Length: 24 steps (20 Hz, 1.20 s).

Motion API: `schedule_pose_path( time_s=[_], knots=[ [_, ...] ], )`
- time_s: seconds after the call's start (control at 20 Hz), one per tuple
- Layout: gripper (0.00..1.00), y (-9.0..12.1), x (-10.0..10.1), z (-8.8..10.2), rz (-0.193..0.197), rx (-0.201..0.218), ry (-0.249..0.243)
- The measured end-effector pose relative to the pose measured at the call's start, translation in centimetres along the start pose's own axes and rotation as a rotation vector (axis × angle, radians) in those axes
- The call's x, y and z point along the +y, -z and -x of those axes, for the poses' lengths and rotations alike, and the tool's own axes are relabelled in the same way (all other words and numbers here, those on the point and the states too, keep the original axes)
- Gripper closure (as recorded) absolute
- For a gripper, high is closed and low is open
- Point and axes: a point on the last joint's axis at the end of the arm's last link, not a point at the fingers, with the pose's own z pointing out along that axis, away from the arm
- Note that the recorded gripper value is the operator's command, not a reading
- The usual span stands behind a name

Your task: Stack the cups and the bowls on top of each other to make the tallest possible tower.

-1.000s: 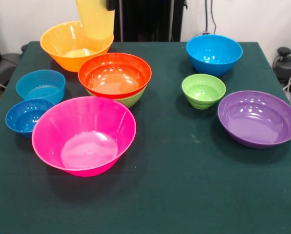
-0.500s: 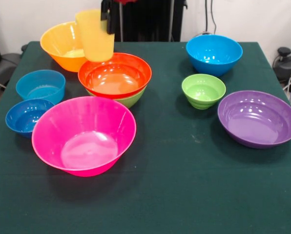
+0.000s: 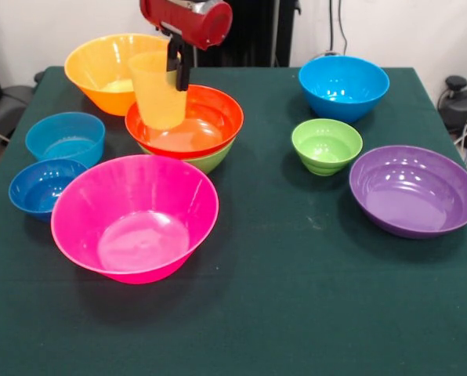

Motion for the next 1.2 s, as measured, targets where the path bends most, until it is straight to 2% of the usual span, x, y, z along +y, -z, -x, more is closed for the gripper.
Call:
schedule_pose_path(
  time_s=[0.2, 0.65, 1.2],
  knots=[
    [1.00, -0.4, 0.2, -0.7, -0.001, 0.018, 0.005],
    [1.00, -0.4, -0.1, -1.9, -0.032, 0.088, 0.010],
    [1.00, -1.1, -0.3, -2.7, -0.043, 0.114, 0.013]
  ],
)
